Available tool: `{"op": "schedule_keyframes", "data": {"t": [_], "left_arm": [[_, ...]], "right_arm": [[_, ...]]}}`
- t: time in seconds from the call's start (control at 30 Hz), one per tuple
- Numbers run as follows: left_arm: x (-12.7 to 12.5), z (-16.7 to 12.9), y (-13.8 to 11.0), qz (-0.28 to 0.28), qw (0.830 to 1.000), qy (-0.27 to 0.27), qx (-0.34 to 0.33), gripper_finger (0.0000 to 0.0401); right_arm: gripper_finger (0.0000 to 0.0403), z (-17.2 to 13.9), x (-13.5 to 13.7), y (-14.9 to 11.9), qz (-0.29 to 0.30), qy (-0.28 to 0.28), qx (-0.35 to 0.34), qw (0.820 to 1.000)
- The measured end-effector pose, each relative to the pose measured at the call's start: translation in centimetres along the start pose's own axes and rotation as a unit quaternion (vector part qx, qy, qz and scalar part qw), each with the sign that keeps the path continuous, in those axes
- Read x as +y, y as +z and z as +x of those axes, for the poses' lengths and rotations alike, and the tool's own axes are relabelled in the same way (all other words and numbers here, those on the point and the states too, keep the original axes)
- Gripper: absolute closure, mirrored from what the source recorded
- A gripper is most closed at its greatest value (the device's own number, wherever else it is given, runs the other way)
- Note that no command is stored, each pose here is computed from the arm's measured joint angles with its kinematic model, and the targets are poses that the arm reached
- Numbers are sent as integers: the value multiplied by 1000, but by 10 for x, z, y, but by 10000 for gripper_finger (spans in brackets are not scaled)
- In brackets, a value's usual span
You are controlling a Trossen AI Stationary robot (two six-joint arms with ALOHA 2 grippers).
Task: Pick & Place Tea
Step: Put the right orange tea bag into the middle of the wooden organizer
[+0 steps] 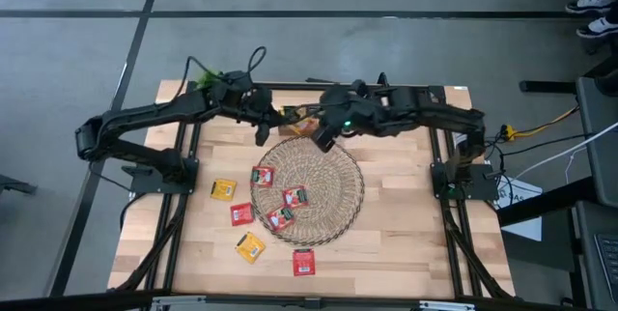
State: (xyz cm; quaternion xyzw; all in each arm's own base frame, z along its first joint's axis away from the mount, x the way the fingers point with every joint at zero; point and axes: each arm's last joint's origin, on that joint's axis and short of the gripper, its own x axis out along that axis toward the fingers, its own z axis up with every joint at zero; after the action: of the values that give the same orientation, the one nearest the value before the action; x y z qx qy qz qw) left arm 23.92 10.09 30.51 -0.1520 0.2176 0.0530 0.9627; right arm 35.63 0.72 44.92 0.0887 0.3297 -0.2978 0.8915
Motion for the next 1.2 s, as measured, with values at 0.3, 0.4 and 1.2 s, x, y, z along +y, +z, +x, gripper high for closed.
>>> {"op": "schedule_keyframes", "data": {"t": [0.3, 0.4, 1.2], "left_arm": [[18, 33, 20, 35, 998, -27, 45, 399], [25, 42, 28, 52, 996, -23, 72, 399], [117, 104, 46, 136, 969, -1, 207, 399]], "right_arm": [[246, -32, -19, 4, 16, 14, -23, 999], [246, -33, -20, 3, 15, 14, -23, 1000], [246, -33, -23, -2, 0, 6, 4, 1000]]}}
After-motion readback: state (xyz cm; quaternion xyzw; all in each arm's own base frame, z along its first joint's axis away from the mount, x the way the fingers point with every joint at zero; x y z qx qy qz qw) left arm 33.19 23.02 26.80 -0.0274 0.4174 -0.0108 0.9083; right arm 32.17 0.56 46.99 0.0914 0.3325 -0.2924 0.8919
